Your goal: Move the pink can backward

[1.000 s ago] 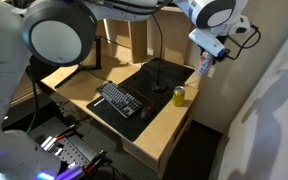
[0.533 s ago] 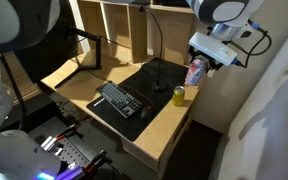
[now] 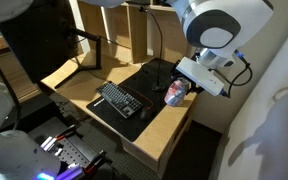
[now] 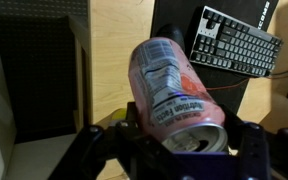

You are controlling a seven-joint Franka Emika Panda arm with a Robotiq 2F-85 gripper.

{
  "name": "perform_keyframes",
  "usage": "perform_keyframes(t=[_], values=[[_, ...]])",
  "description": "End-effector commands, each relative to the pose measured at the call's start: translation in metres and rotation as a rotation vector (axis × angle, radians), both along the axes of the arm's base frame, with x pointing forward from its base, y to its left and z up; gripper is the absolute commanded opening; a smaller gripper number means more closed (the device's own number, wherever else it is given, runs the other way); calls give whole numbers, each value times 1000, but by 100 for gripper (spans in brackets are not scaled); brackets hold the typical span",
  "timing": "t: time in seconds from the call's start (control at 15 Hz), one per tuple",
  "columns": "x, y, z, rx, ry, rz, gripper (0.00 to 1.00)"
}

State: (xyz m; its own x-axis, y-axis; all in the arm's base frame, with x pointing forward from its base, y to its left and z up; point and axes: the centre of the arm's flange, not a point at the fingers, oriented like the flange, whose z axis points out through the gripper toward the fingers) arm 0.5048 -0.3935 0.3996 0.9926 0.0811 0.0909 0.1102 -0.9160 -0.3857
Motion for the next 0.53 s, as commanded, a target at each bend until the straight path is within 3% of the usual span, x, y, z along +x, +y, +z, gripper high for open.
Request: perform_keyframes(t=[0.0,0.07,0.13,0.47], values=[[1,0,2,-4,-2,1,78],[3,1,3,-7,-4,3,78],[16,2,-5,-7,12,-4,53],[17,50,-63,22,36,191,53]])
